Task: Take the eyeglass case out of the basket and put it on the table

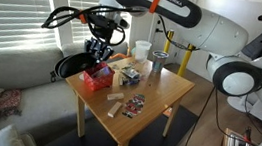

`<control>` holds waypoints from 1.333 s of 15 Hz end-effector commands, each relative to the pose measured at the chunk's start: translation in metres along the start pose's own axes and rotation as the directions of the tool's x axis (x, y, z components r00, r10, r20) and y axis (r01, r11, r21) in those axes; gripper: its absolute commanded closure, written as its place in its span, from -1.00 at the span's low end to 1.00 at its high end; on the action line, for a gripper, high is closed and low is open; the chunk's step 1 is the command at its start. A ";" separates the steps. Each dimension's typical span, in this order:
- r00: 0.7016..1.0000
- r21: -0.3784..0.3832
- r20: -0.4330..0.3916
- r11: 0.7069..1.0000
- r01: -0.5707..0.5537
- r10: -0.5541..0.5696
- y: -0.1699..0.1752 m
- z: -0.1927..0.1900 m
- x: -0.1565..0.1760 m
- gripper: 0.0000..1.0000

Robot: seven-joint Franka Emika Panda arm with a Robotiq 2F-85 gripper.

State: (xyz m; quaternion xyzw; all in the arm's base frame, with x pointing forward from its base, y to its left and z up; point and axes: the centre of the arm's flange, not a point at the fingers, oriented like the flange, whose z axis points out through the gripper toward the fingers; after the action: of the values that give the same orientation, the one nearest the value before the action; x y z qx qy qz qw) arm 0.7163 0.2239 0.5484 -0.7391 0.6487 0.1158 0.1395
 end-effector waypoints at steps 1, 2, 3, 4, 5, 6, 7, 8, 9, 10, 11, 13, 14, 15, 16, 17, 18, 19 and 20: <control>1.000 0.000 0.000 1.000 -0.001 0.001 0.000 0.000 0.000 0.78; 1.000 0.000 0.000 1.000 -0.002 0.002 0.000 0.000 0.000 0.78; 1.000 0.000 0.001 1.000 -0.002 0.002 0.000 0.000 0.000 0.94; 1.000 0.016 -0.013 1.000 -0.024 0.024 -0.002 -0.014 0.005 0.94; 0.998 0.032 -0.015 0.997 -0.066 0.067 0.007 -0.028 0.018 0.94; 0.993 0.046 -0.023 0.992 -0.114 0.115 0.017 -0.037 0.032 0.94; 0.985 0.060 -0.020 0.983 -0.171 0.172 0.032 -0.049 0.053 0.94; 0.973 0.080 -0.018 0.970 -0.228 0.230 0.040 -0.059 0.073 0.94; 0.959 0.098 -0.015 0.955 -0.279 0.282 0.049 -0.069 0.090 0.94; 0.943 0.115 -0.005 0.937 -0.330 0.332 0.054 -0.078 0.108 0.94; 0.924 0.129 -0.002 0.916 -0.380 0.383 0.059 -0.088 0.127 0.94; 0.879 0.139 0.023 0.870 -0.474 0.476 0.064 -0.100 0.169 0.94; 0.864 0.134 0.031 0.855 -0.502 0.502 0.063 -0.102 0.192 0.94; 0.848 0.135 0.034 0.838 -0.529 0.529 0.063 -0.102 0.213 0.94; 0.832 0.127 0.045 0.823 -0.554 0.553 0.064 -0.100 0.231 0.94; 0.813 0.121 0.045 0.805 -0.582 0.581 0.057 -0.095 0.246 0.94; 0.796 0.101 0.054 0.790 -0.605 0.603 0.054 -0.091 0.258 0.94; 0.779 0.072 0.066 0.775 -0.628 0.624 0.053 -0.083 0.269 0.94; 0.772 0.033 0.080 0.773 -0.634 0.630 0.048 -0.072 0.277 0.94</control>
State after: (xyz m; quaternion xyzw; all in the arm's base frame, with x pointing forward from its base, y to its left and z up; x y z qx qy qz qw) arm 0.7362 -0.0663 0.5616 -0.4955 0.8511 0.1130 0.1317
